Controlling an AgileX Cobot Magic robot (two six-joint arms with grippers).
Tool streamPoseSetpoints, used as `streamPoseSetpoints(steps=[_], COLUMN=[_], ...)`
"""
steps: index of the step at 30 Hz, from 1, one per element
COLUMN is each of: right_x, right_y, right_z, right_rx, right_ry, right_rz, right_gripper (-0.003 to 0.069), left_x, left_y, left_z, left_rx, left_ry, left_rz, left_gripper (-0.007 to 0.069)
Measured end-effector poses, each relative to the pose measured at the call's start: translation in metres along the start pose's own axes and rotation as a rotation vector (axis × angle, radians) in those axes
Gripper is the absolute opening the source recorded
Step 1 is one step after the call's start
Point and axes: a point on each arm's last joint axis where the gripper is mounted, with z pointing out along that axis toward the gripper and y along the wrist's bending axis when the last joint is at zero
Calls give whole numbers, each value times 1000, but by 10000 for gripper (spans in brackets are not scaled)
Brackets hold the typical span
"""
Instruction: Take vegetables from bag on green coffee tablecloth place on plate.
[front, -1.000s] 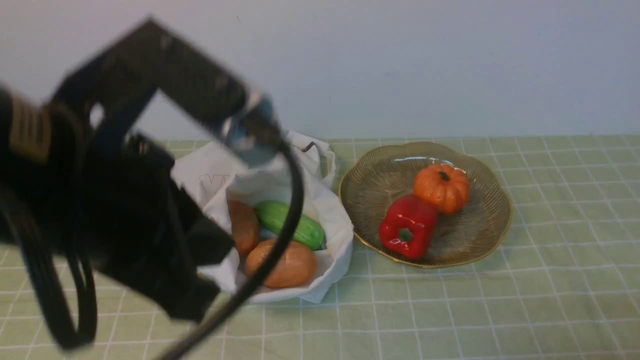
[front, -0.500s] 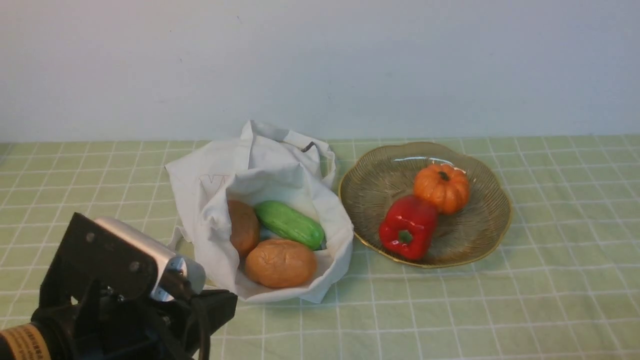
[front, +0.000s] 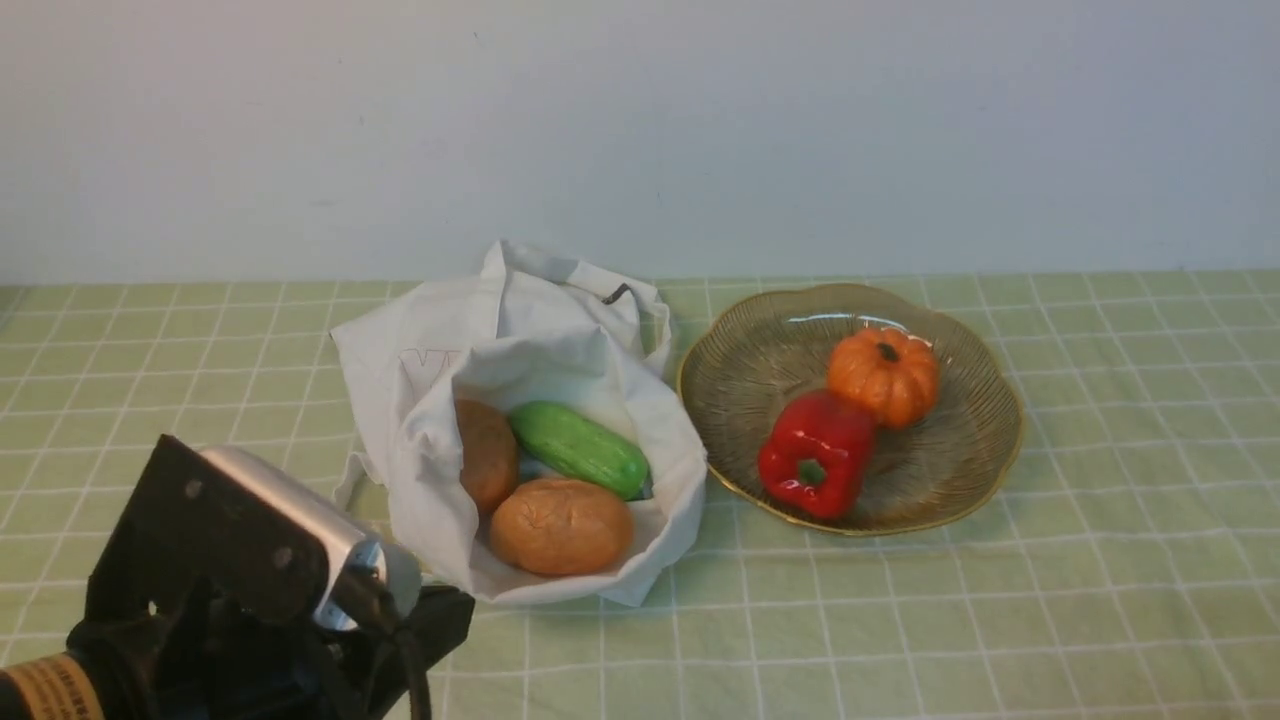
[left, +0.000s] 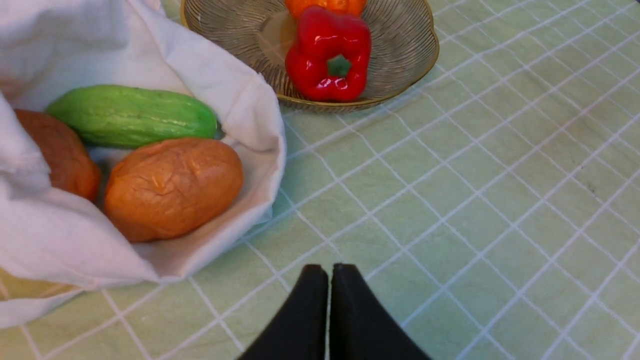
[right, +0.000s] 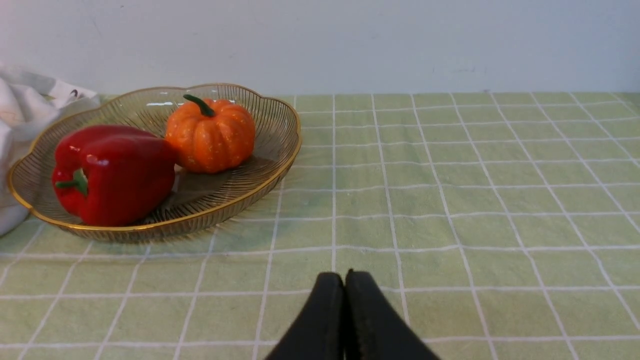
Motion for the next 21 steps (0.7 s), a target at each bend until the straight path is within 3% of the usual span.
streamPoseSetpoints(steps=[4, 6, 16, 21], right_x=[0, 0, 0, 0], right_y=[0, 0, 0, 0], right_z=[0, 0, 0, 0], right_rx=[0, 0, 0, 0], right_ry=[0, 0, 0, 0], right_rz=[0, 0, 0, 0], right_gripper=[-15, -15, -15, -15], left_x=[20, 28, 87, 117], left_y=[6, 12, 45, 51], left_z=[-14, -23, -68, -63], left_rx=[-46, -89, -555, -647], left_ry=[-19, -45, -299, -319], left_rz=[161, 172, -7, -72], left_gripper=[-5, -5, -5, -5])
